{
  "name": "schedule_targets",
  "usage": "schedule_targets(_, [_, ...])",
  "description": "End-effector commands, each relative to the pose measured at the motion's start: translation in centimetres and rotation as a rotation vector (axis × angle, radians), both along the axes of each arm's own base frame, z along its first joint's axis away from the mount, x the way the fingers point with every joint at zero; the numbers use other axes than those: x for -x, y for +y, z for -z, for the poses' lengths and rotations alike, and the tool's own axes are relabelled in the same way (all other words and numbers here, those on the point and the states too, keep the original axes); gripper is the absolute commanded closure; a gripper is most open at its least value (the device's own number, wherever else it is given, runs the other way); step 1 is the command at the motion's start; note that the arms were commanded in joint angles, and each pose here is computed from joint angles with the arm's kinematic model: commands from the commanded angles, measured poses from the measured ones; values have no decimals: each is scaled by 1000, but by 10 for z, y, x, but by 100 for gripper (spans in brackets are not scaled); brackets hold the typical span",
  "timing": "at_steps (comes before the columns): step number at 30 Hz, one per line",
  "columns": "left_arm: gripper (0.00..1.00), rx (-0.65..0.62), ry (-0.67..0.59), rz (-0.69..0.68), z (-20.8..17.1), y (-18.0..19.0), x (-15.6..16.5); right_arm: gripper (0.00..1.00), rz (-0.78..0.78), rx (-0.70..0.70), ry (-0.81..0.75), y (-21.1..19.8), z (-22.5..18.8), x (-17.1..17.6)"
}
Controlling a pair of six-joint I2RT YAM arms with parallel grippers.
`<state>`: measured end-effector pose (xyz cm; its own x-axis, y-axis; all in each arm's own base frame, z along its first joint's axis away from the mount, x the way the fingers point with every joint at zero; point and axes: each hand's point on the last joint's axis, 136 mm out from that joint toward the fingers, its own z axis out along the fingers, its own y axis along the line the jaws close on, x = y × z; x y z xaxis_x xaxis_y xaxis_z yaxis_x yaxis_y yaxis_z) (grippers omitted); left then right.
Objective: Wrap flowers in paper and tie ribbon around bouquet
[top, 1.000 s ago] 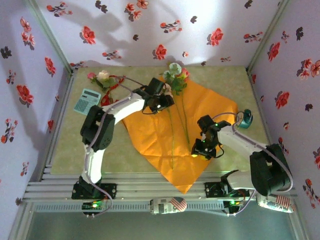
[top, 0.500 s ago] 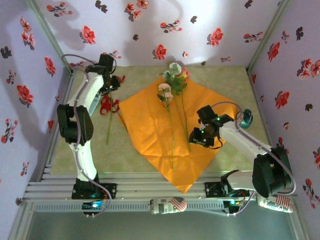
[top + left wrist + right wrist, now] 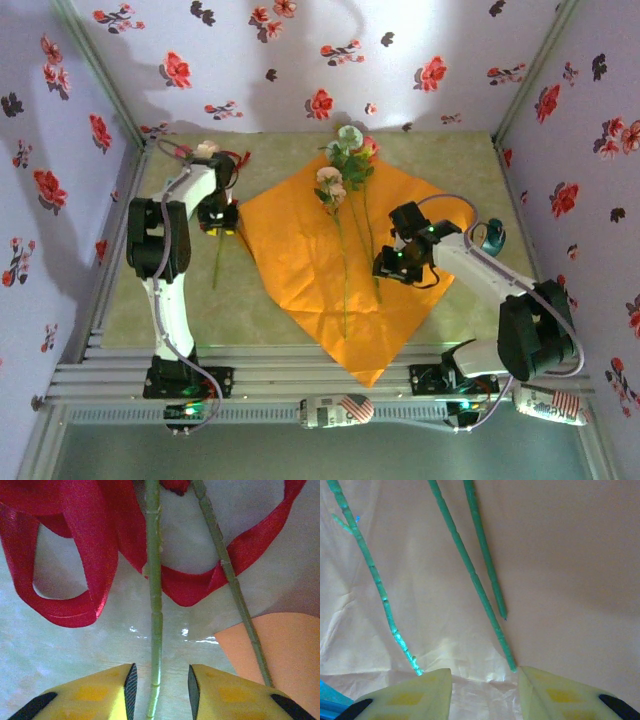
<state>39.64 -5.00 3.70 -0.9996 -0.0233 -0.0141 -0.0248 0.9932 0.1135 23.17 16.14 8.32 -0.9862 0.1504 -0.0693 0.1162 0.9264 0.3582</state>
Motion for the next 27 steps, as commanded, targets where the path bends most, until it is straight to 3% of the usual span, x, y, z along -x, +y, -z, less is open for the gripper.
schedule_targets(1, [65, -32, 47, 31, 17, 9, 3, 59, -5, -13, -23, 4, -8, -10])
schedule_targets(8, [76, -29, 58, 42, 31, 7, -2, 59, -1, -15, -22, 4, -9, -9])
schedule_targets(12, [92, -56, 24, 32, 18, 12, -5, 60, 1, -15, -26, 3, -9, -9])
schedule_targets(14, [100, -97, -27, 30, -2, 15, -8, 60, 4, -10, -30, 2, -10, -9])
schedule_targets(22, [100, -204, -362, -10, -134, -6, -32, 61, 4, 7, -56, 0, -12, -15])
schedule_targets(25, [100, -153, -460, -23, -175, -27, -31, 61, 13, 25, -67, -4, -12, -17])
schedule_targets(27, [100, -56, -517, 11, -198, -57, -29, 62, 26, 40, -81, -8, -13, -19])
